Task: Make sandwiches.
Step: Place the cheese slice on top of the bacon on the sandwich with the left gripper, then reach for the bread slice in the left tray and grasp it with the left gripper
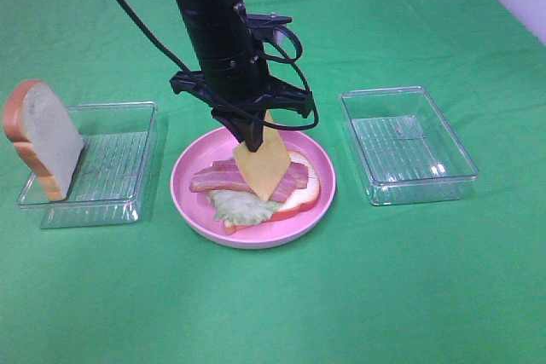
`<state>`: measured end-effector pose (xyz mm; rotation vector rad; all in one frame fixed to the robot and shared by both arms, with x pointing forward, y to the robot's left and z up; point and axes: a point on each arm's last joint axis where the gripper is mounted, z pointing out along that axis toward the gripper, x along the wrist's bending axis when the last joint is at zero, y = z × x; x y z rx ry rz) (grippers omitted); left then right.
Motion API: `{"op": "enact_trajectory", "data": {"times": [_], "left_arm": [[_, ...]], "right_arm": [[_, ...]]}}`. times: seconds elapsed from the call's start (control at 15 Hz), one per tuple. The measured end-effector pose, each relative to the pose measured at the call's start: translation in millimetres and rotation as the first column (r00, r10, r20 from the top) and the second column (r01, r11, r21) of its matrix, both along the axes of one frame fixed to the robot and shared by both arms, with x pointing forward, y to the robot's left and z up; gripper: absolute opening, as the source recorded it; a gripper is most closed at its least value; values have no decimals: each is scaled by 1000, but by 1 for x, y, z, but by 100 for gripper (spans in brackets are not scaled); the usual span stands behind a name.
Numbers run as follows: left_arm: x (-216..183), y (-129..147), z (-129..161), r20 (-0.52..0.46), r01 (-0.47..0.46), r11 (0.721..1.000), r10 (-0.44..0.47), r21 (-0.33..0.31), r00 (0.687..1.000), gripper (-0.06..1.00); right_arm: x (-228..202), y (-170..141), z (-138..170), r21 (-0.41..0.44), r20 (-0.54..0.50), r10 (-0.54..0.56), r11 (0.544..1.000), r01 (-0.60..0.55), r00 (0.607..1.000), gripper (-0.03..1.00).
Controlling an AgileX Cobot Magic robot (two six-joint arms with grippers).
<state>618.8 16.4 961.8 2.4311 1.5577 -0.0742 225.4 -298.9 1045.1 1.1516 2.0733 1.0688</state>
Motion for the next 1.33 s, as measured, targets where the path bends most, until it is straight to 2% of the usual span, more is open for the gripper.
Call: {"op": "enact_trajectory", "data": {"times": [0.07,0.2,0.27,0.33,0.4,0.6,0.67,0.73,0.93,1.07,1.13,1.33], "left_arm": [[0,0,0,4,0,1000,0,-1,1000,3],[1,1,0,13,1,1000,-1,7,1000,28],[1,1,0,13,1,1000,-1,7,1000,28],[2,2,0,25,6,1000,-7,24,1000,44],[3,3,0,30,8,999,-9,32,999,52],[3,4,0,38,6,999,-7,44,999,70],[4,5,4,53,-8,999,5,50,999,74],[4,13,24,120,-47,996,37,79,992,76],[7,30,57,198,-104,987,78,126,977,77],[11,40,69,205,-134,983,106,128,973,77],[19,56,80,216,-178,976,148,124,965,77],[37,95,85,203,-282,955,259,92,944,77]], "right_arm": [[0,0,0,0,0,0,1000,0,1000,65],[0,0,0,0,0,0,1000,0,1000,65],[0,0,0,0,0,0,1000,0,1000,65],[0,0,0,0,0,0,1000,0,1000,65],[0,0,0,0,0,0,1000,0,1000,65],[0,0,0,0,0,0,1000,0,1000,65],[0,0,0,0,0,0,1000,0,1000,65],[0,0,0,0,0,0,1000,0,1000,65],[0,0,0,0,0,0,1000,0,1000,65],[0,0,0,0,0,0,1000,0,1000,65],[0,0,0,0,0,0,1000,0,1000,65],[0,0,0,0,0,0,1000,0,1000,65]]}}
